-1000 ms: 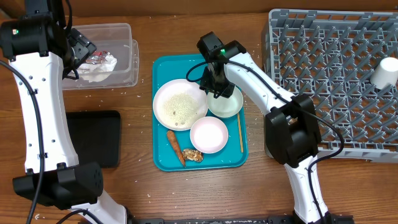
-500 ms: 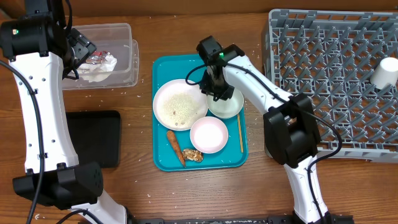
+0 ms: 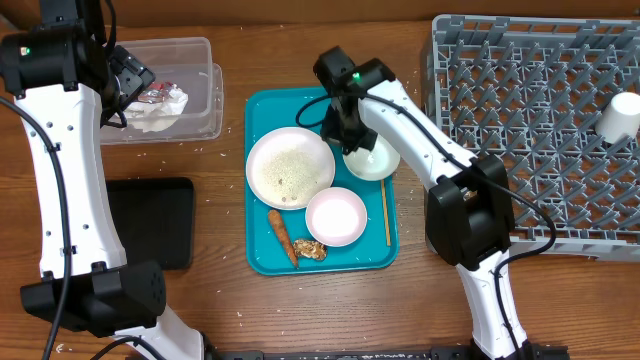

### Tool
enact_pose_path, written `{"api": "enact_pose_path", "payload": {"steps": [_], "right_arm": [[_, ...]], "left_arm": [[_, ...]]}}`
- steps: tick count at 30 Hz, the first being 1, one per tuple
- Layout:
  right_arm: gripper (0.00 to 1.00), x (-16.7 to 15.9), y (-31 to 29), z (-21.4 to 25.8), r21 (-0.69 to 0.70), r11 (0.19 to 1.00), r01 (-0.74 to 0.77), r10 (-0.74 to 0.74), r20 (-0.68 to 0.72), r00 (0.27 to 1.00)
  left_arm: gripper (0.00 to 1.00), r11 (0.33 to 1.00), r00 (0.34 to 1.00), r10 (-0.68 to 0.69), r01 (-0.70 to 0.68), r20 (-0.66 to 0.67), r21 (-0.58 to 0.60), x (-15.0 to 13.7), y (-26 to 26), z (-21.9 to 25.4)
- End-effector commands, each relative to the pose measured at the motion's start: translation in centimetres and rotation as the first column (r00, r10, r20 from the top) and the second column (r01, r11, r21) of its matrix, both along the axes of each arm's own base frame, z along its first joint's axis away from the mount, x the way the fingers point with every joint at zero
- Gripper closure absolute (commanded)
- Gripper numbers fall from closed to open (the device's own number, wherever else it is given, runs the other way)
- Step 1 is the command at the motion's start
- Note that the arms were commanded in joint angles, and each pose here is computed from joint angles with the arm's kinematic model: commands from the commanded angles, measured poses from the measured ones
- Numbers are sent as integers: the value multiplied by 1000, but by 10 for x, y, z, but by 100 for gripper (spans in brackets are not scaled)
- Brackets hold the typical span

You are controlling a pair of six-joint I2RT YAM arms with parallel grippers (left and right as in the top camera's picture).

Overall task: Sort waste into correct bins and load items into the dishwasher
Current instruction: 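Grasp the small white bowl rim with the right gripper and lift, then carry the white bowl with the right gripper to the rack's upper right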

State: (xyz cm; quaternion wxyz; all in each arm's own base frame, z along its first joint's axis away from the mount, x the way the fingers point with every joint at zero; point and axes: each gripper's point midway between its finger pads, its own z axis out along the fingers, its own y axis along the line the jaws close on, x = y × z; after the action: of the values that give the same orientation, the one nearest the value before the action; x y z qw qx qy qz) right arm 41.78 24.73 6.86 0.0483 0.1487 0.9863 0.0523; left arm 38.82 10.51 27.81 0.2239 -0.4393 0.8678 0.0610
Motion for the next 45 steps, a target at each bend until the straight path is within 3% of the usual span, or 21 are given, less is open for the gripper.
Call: {"api": "enact_pose_path", "payload": {"steps": [1,9,14,19,22,28,36,39,42,45], "right_arm": [[96,11,7,30,24,999,-37,36,62,997],[96,25,-16,113,64,996,-65,53,175,983],[96,36,-101,176,110,994,-15,-15,262,965],[96,30,-217,198,338,937,-84,-9,265,964],[96,18,-267,214,461,873,-158,-12,345,938],[96,8,-336,236,574,770,-279,-102,542,834],[96,30,-353,192,632,683,-366,-168,623,764],[96,44,-354,198,585,635,-505,-177,746,642],[96,53,-357,211,486,638,-598,-139,836,531],[96,73,-357,219,450,648,-614,-123,858,499]], "left_arm": [[0,1000,1000,22,-22,0,15,-1,4,1],[0,1000,1000,22,-22,0,15,-1,4,1],[0,1000,1000,22,-22,0,15,-1,4,1],[0,1000,1000,22,-22,0,15,-1,4,1],[0,1000,1000,22,-22,0,15,-1,4,1],[0,1000,1000,22,-22,0,15,-1,4,1],[0,1000,1000,22,-22,0,15,-1,4,1],[0,1000,1000,22,-22,0,15,-1,4,1],[0,1000,1000,22,-22,0,15,-1,4,1],[0,1000,1000,22,-22,0,15,-1,4,1]]}}
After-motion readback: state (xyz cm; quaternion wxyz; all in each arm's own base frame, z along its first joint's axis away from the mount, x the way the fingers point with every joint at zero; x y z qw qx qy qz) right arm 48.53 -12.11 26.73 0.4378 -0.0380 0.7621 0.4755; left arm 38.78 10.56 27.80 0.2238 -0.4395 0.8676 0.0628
